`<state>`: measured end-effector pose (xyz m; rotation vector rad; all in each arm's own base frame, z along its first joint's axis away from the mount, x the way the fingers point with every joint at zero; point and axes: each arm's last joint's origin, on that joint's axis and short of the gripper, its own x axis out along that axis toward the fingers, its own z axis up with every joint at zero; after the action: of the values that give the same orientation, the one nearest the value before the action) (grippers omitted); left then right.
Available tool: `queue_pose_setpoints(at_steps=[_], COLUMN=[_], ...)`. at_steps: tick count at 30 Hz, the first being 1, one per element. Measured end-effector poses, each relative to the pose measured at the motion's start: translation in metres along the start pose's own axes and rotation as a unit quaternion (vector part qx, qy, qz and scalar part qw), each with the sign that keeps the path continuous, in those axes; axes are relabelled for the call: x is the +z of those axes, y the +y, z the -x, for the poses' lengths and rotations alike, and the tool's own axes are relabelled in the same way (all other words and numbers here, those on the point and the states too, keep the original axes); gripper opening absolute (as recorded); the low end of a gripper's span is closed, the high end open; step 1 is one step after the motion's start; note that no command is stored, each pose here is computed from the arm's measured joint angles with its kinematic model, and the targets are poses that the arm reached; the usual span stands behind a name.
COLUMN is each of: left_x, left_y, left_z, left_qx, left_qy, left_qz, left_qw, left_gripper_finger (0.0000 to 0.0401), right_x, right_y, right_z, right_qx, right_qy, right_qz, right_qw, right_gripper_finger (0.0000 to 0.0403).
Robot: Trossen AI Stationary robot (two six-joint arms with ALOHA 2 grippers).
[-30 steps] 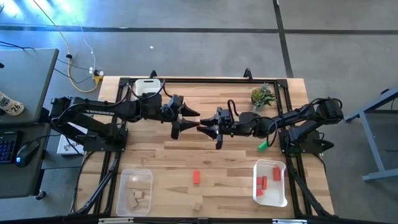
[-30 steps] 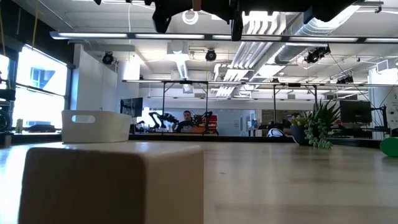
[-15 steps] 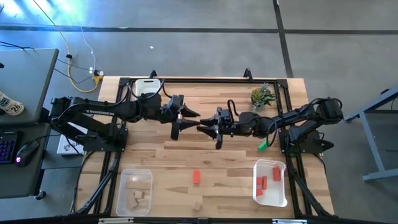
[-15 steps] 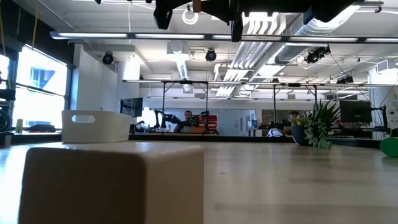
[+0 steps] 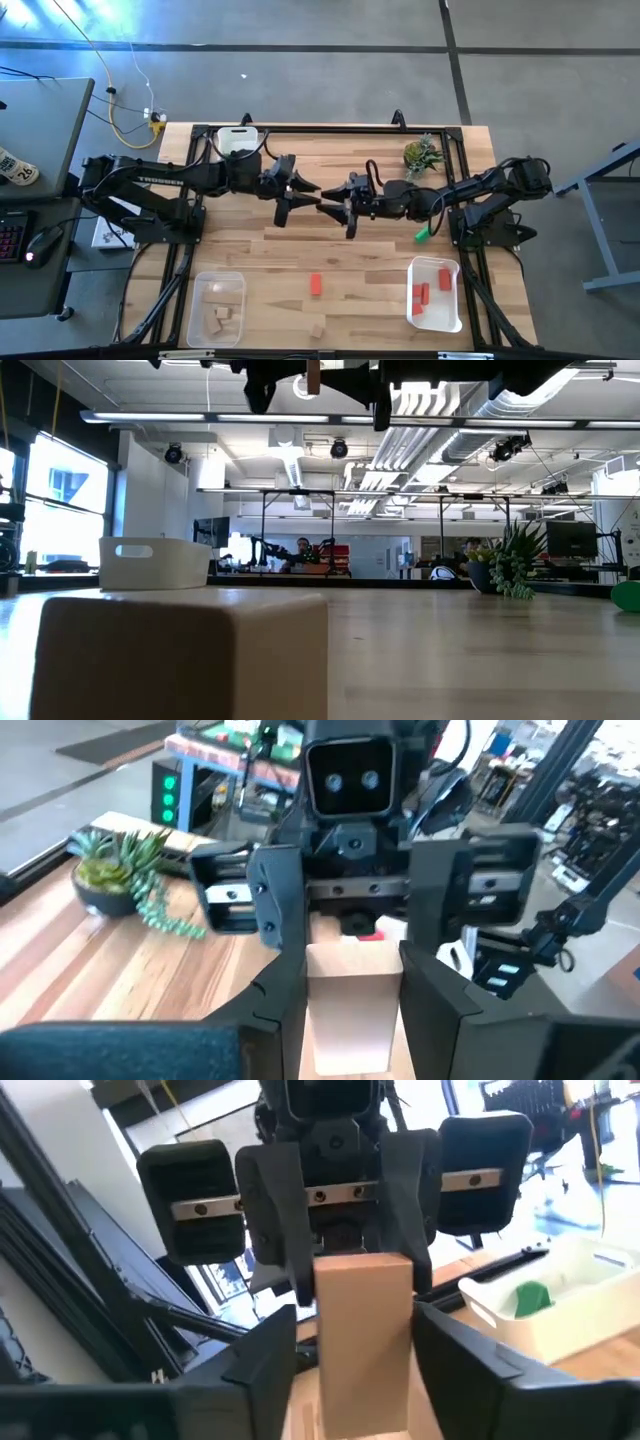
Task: Sort & place blocks by color
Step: Put the brown block into the transparent bin
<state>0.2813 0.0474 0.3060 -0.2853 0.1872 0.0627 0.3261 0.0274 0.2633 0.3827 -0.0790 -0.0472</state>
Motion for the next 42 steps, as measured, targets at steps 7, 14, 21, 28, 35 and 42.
queue_pose_setpoints(at_steps=[7, 14, 21, 28, 35, 42], left_x=[-0.012, -0.028, -0.049, -0.062, -0.069, -0.080], left_y=[0.003, -0.004, -0.023, -0.043, -0.064, -0.084], left_z=[0.001, 0.003, 0.007, 0.020, 0.040, 0.059], left_qx=[0.018, 0.021, 0.046, 0.049, 0.059, 0.066], left_qy=[0.059, 0.136, 0.213, 0.275, 0.308, 0.352], left_qz=[0.009, 0.015, -0.004, 0.006, 0.021, 0.053], left_qw=[0.998, 0.990, 0.976, 0.960, 0.949, 0.932], left_gripper_finger=[0.0100, 0.0102, 0.0104, 0.0105, 0.0105, 0.0106], right_x=[-0.010, -0.024, -0.038, -0.051, -0.059, -0.061], right_y=[-0.004, -0.010, -0.016, -0.022, -0.025, -0.025], right_z=[0.001, 0.004, 0.009, 0.017, 0.025, 0.026], right_qx=[-0.019, -0.054, -0.096, -0.136, -0.167, -0.162], right_qy=[0.052, 0.123, 0.196, 0.266, 0.316, 0.329], right_qz=[-0.021, -0.053, -0.067, -0.104, -0.135, -0.162], right_qw=[0.998, 0.990, 0.974, 0.949, 0.924, 0.916], right_gripper_finger=[0.0217, 0.0219, 0.0220, 0.0220, 0.0220, 0.0220])
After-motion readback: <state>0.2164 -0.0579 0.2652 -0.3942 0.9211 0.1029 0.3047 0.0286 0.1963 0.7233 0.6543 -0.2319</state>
